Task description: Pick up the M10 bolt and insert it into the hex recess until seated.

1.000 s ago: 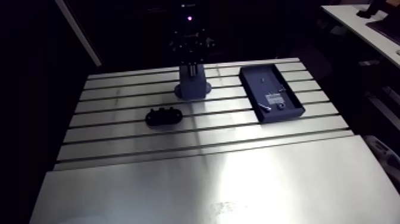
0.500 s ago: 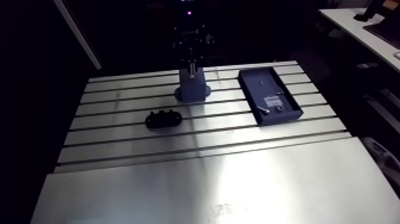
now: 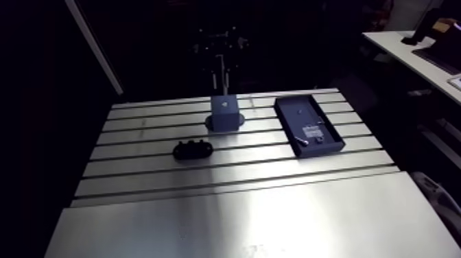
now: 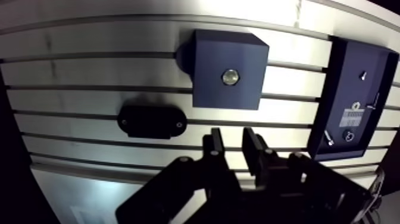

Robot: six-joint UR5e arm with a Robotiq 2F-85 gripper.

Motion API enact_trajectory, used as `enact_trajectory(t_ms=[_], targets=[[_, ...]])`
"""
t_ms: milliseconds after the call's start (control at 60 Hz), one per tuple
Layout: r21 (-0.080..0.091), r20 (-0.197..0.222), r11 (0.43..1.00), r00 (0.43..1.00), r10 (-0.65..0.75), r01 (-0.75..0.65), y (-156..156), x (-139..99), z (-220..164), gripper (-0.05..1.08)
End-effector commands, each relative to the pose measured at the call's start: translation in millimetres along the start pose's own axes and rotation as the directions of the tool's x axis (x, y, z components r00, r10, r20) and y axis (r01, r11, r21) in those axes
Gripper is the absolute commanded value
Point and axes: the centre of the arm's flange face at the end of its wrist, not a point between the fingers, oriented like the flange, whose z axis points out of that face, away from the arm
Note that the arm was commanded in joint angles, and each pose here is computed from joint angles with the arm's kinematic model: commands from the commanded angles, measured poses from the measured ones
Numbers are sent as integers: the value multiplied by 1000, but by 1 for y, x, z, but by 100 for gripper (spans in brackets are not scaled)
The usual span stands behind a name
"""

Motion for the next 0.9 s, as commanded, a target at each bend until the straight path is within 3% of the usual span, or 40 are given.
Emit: enact_trajectory(t_ms=[17, 200, 317, 550, 900], targets=[[-7, -24, 1000, 1000, 5, -5, -9, -35, -87, 0], [-6, -6, 1000, 1000, -19, 19, -30, -73, -131, 0], [-9, -15, 999, 999, -43, 43, -49, -93, -149, 0], [-16, -110, 1000, 994, -15, 13, -59, -144, -194, 1], [1, -156, 1000, 988, 6, -6, -67, -179, -208, 1]])
